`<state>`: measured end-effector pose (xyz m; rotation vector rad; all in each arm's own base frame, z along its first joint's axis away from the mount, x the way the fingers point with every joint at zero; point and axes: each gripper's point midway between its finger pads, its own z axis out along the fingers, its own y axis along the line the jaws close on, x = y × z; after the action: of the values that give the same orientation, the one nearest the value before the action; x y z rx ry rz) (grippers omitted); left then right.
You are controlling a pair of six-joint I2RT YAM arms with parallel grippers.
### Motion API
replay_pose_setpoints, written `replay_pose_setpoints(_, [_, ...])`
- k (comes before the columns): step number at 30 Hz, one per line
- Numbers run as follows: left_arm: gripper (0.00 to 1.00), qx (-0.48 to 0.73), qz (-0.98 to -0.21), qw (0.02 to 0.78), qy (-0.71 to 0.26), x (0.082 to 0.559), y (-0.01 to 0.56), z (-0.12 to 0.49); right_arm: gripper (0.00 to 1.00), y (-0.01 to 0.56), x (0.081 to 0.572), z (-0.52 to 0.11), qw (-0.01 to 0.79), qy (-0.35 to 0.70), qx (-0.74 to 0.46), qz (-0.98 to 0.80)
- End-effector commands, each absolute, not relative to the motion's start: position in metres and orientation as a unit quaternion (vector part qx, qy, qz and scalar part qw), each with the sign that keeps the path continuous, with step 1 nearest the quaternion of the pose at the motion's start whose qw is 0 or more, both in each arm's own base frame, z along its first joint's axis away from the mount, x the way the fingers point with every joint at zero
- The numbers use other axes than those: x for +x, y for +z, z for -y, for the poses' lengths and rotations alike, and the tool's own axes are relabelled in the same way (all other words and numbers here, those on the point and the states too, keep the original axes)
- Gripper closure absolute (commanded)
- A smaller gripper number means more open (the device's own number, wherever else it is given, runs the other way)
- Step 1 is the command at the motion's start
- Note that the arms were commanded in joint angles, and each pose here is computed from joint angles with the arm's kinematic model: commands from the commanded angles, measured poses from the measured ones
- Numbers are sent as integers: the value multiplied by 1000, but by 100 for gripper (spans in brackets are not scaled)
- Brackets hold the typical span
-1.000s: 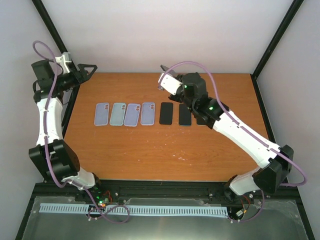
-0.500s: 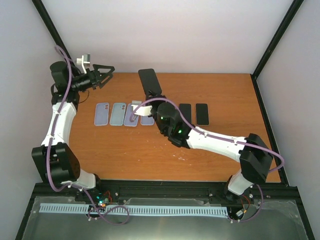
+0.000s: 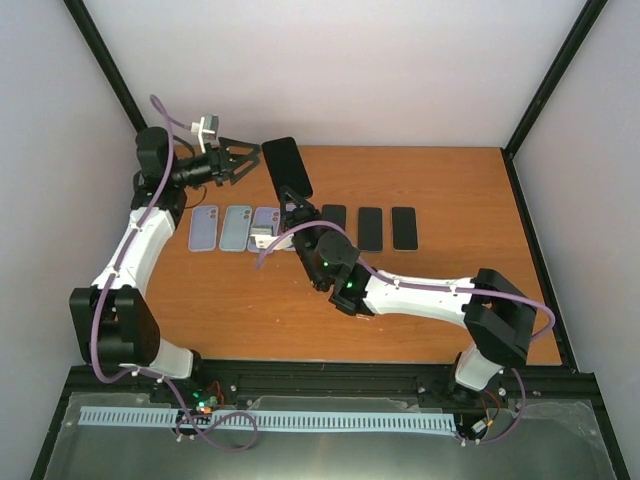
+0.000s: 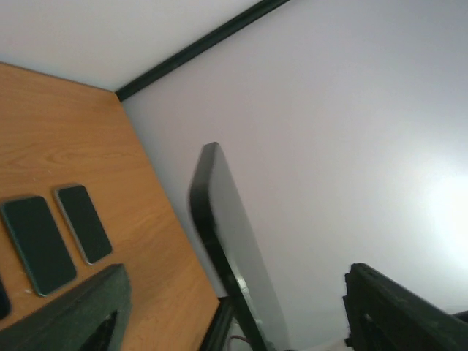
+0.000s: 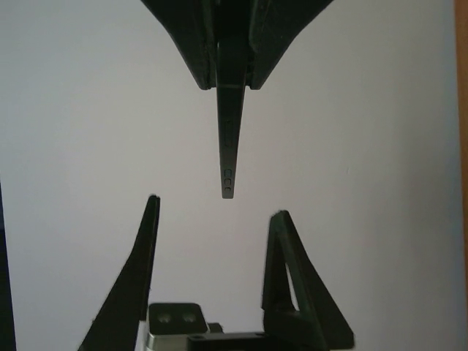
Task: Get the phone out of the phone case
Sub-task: Place the phone at the center of the board.
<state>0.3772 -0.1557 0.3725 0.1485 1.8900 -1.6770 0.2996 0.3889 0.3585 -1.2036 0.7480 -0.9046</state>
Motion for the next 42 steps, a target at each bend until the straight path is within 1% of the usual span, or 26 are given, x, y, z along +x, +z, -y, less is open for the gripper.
replay_pose_setpoints(1, [26, 90, -699, 293, -646, 367, 382, 178, 97, 378, 288, -387, 696, -419, -492, -312])
replay_pose_setpoints(4, [40, 102, -696, 285, -651, 360, 383, 189, 97, 375, 287, -387, 696, -426, -489, -308])
replay_pose_setpoints(6, [46, 102, -695, 280, -654, 359, 381, 191, 97, 375, 286, -386, 698, -429, -485, -307])
replay_pose_setpoints(7, [50, 99, -695, 276, -656, 360, 380, 191, 97, 376, 286, -384, 699, -430, -482, -307])
replay_pose_setpoints(12, [79, 92, -695, 273, -659, 361, 379, 191, 97, 370, 283, -383, 696, -431, -486, -305])
replay_pose_setpoints(16, [92, 91, -695, 278, -657, 357, 376, 190, 97, 364, 282, -385, 694, -436, -490, -297])
replay_pose_setpoints(18, [98, 89, -696, 280, -655, 354, 374, 190, 94, 362, 282, -385, 693, -440, -489, -294])
replay_pose_setpoints(22, [99, 93, -698, 283, -651, 349, 374, 190, 86, 360, 282, -384, 692, -444, -487, -295])
replay_pose_setpoints(23, [100, 96, -698, 286, -650, 349, 376, 189, 80, 360, 282, -383, 692, -444, -486, -296])
replay_pose_setpoints(25, [100, 100, -695, 293, -648, 351, 382, 189, 63, 362, 281, -380, 694, -441, -484, -299])
replay_pose_setpoints(27, [99, 105, -693, 303, -646, 353, 387, 187, 52, 359, 280, -378, 692, -431, -491, -306])
replay_pose_setpoints(29, [99, 108, -693, 311, -641, 354, 389, 185, 38, 356, 281, -375, 691, -419, -493, -321])
replay_pose_setpoints(34, [99, 104, -699, 322, -629, 366, 381, 174, 8, 342, 281, -365, 682, -385, -504, -364])
replay_pose_setpoints(36, [99, 107, -700, 329, -624, 370, 378, 170, 1, 333, 281, -359, 672, -355, -518, -392])
replay_pose_setpoints(39, [99, 107, -702, 337, -619, 376, 375, 165, 0, 316, 283, -353, 644, -264, -538, -474])
replay_pose_setpoints(42, [99, 110, -701, 343, -616, 380, 374, 162, 0, 296, 282, -338, 583, -165, -563, -562])
